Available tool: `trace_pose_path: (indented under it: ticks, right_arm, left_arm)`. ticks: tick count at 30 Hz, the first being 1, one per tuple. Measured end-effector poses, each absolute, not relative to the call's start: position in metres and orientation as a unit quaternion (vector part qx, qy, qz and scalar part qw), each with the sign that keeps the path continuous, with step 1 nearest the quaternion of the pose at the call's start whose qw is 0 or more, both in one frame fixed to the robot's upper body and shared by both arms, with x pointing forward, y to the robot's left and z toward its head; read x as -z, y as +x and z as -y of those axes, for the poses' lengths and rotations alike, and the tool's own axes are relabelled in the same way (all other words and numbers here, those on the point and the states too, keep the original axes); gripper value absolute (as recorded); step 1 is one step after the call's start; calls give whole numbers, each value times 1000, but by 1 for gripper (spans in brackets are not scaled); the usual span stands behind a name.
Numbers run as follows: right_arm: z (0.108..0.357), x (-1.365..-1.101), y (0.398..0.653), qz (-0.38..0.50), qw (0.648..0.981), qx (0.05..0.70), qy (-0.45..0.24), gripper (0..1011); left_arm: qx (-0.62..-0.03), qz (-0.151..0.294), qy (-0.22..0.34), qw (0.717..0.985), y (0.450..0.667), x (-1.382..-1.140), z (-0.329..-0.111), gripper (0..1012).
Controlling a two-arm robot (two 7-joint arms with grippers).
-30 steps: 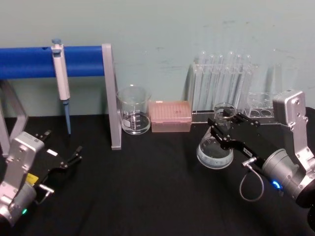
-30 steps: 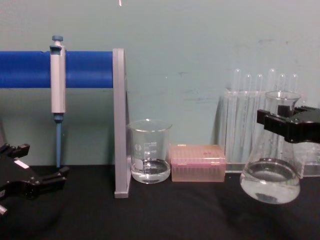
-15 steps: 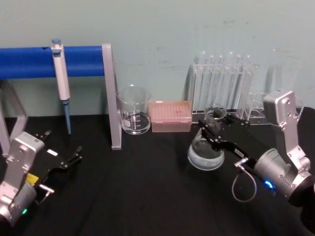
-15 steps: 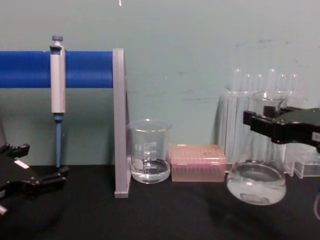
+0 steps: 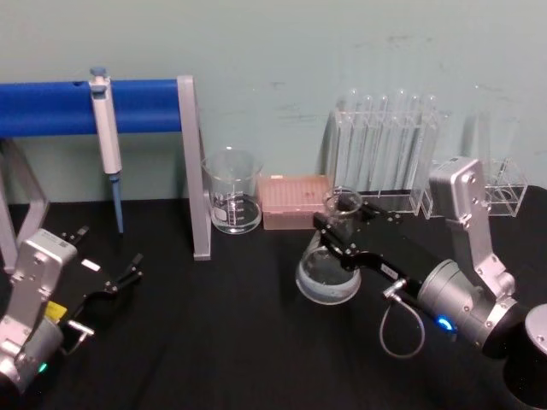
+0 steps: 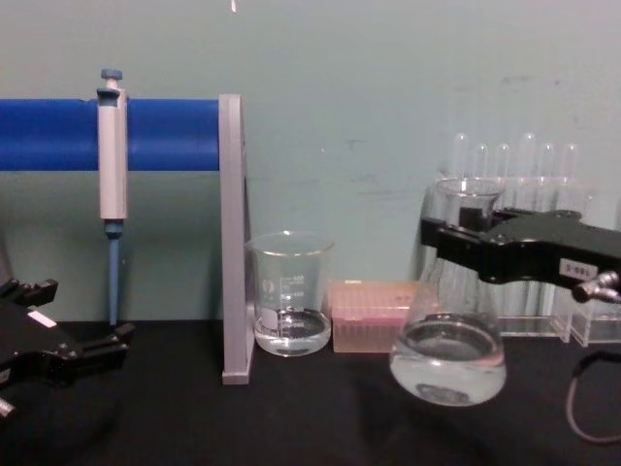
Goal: Grasp the erlenmeyer flask with one hand, shake it three times, then place it back.
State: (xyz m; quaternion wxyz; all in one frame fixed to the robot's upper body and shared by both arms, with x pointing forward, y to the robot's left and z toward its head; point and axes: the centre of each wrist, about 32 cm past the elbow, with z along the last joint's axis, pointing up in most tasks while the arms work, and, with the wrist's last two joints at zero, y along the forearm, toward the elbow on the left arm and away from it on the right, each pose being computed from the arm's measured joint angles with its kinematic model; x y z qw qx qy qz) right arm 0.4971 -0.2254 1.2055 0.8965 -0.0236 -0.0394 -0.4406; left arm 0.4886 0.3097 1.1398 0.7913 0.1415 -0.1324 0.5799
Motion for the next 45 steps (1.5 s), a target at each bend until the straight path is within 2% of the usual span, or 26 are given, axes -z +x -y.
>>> trace_pose_path:
  ticks: [15, 45]
  right_arm:
    - [222, -1204, 500, 36, 907, 418, -25, 457]
    - [219, -1178, 505, 14, 918, 393, -56, 457]
  left_arm:
    - [-580, 132, 142, 791, 489, -1140, -310, 1001]
    - [-580, 132, 142, 791, 489, -1140, -310, 1001]
